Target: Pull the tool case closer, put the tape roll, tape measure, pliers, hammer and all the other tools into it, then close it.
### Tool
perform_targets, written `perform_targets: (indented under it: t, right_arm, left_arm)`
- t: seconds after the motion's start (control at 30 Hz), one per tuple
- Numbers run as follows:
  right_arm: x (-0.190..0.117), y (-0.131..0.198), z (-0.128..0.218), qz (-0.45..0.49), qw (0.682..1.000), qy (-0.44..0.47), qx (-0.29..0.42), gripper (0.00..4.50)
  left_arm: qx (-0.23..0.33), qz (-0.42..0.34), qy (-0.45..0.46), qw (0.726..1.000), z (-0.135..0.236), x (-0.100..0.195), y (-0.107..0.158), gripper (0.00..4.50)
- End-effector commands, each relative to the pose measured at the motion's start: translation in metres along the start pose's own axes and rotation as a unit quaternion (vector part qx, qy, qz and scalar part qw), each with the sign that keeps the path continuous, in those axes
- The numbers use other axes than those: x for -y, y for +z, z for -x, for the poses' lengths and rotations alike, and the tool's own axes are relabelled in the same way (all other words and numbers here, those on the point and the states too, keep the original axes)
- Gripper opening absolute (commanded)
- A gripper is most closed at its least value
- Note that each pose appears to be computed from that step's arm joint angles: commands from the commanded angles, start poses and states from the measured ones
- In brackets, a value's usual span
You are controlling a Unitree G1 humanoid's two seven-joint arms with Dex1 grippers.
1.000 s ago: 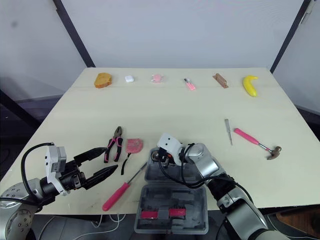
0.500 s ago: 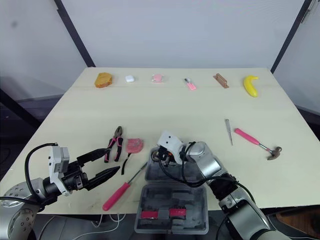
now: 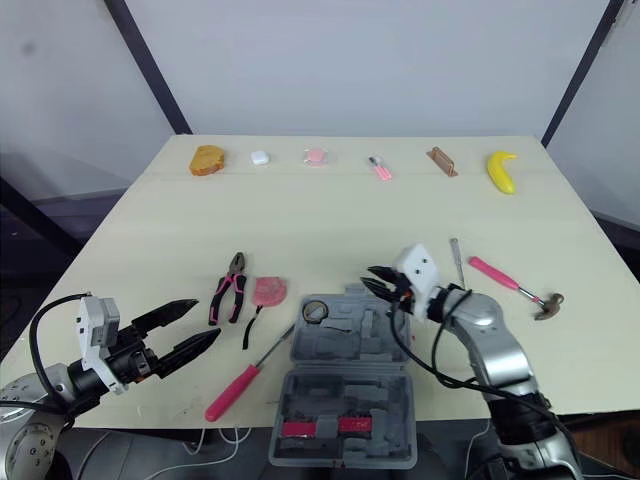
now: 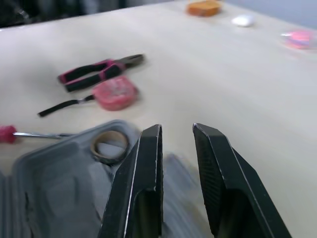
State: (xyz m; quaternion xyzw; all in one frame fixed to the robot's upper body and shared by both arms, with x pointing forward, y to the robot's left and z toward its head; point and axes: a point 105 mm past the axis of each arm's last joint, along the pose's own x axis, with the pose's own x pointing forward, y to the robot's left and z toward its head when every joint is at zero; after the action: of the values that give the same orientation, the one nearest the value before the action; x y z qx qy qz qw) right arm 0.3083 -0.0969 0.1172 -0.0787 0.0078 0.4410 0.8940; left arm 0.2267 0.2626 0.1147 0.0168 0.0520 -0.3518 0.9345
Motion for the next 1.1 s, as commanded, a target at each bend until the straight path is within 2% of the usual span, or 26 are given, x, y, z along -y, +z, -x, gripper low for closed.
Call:
perform_targets:
  t: [0.03,0.1,0.27,0.57,0.73,0.8,0.83,0.87,0.9,1.03,1.07,1.1]
  right_arm:
    - [0.025,0.005,0.046,-0.006,0.997,-0.073,0.023,1.02]
    - [0.040,-0.003,0.077,-0.018,0.991,-0.127,0.024,1.02]
    - [0.052,-0.025,0.131,-0.026,0.978,-0.205,0.011,1.02]
    - [0.050,-0.066,0.234,-0.055,0.949,-0.309,-0.038,1.02]
    - [0.046,-0.079,0.266,-0.070,0.942,-0.323,-0.056,1.02]
    - [0.043,-0.084,0.278,-0.080,0.939,-0.328,-0.064,1.58]
    - [0.042,-0.086,0.284,-0.082,0.937,-0.331,-0.067,1.70]
    - [0.041,-0.088,0.287,-0.085,0.936,-0.336,-0.068,2.48]
    - [0.040,-0.089,0.290,-0.088,0.935,-0.337,-0.069,2.60]
    - [0.038,-0.093,0.295,-0.092,0.933,-0.341,-0.070,4.15]
    - [0.038,-0.093,0.296,-0.092,0.933,-0.341,-0.070,4.35]
    - [0.038,-0.094,0.296,-0.092,0.933,-0.341,-0.070,4.35]
  left_arm:
    - [-0.002,-0.021,0.037,0.999,0.016,-0.011,0.000,4.50]
    - [-0.008,-0.016,0.054,0.998,0.023,-0.017,-0.006,4.50]
    - [-0.012,0.001,0.085,0.996,0.040,-0.028,-0.018,4.50]
    - [-0.036,0.009,0.133,0.990,0.064,-0.039,-0.041,4.50]
    - [-0.041,0.020,0.157,0.986,0.073,-0.045,-0.050,4.50]
    - [-0.043,0.023,0.162,0.986,0.076,-0.047,-0.052,4.50]
    - [-0.043,0.023,0.165,0.985,0.077,-0.047,-0.052,4.50]
    - [-0.043,0.023,0.167,0.985,0.078,-0.048,-0.052,4.50]
    - [-0.043,0.024,0.167,0.985,0.078,-0.048,-0.052,4.50]
    - [-0.043,0.028,0.167,0.985,0.080,-0.048,-0.053,4.50]
    - [-0.042,0.029,0.167,0.985,0.080,-0.048,-0.054,4.50]
    - [-0.042,0.029,0.167,0.985,0.079,-0.049,-0.054,4.50]
